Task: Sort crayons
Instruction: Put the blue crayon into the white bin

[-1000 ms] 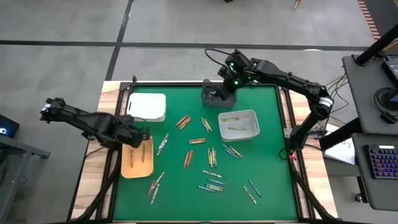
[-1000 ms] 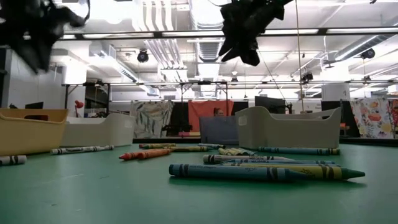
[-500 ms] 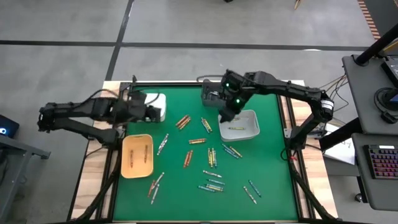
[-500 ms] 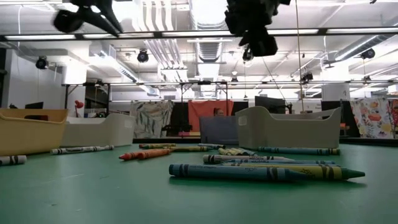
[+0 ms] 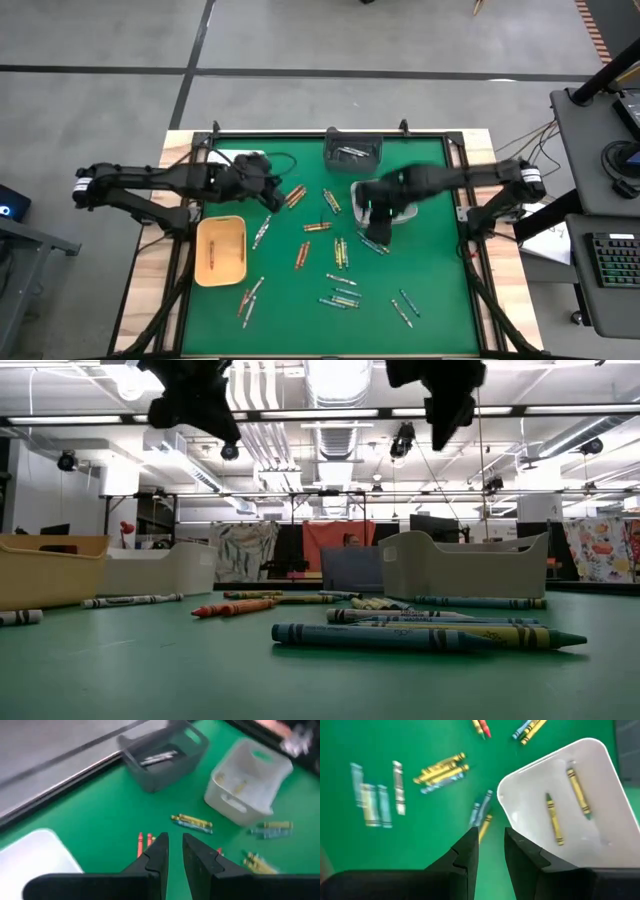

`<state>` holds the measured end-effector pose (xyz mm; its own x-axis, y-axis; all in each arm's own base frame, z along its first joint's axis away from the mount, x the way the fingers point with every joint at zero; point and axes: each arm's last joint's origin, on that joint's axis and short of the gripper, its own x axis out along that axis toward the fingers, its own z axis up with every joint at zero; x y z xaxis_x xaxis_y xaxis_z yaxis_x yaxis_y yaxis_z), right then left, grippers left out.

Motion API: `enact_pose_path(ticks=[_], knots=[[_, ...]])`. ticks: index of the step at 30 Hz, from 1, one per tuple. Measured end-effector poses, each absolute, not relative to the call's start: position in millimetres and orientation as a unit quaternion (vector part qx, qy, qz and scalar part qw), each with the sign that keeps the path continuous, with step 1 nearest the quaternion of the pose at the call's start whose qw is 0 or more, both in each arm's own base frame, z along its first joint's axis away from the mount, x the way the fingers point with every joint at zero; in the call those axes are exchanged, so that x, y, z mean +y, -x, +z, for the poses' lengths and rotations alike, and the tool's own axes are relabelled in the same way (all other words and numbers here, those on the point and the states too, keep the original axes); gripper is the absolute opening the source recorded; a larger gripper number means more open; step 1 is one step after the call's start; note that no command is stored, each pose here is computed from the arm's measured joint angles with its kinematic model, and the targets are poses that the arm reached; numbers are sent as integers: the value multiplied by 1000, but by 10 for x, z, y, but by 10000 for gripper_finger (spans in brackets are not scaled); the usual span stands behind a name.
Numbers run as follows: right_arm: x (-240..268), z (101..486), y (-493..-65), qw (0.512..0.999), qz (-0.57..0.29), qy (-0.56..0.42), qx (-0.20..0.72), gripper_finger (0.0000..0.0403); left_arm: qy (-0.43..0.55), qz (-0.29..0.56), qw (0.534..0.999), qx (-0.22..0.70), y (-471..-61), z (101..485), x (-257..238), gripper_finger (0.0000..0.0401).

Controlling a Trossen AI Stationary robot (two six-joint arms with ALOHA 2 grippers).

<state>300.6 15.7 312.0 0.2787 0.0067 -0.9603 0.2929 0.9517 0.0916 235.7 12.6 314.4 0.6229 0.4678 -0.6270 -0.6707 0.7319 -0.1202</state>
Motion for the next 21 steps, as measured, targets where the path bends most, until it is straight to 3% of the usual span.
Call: enact_pose_path(ticks=[5,14,21], knots=[[726,2641,-2927,795,-45,-59,602,80,98,269,902,324,-2424,3021,-207,37],[1368,2089,-2846,864,6,-127,488,58,103,171,948,249,-2489,2899,-840,37],[1373,1928,-2779,873,-52,-145,463,48,101,111,964,218,-2484,2565,-999,37]])
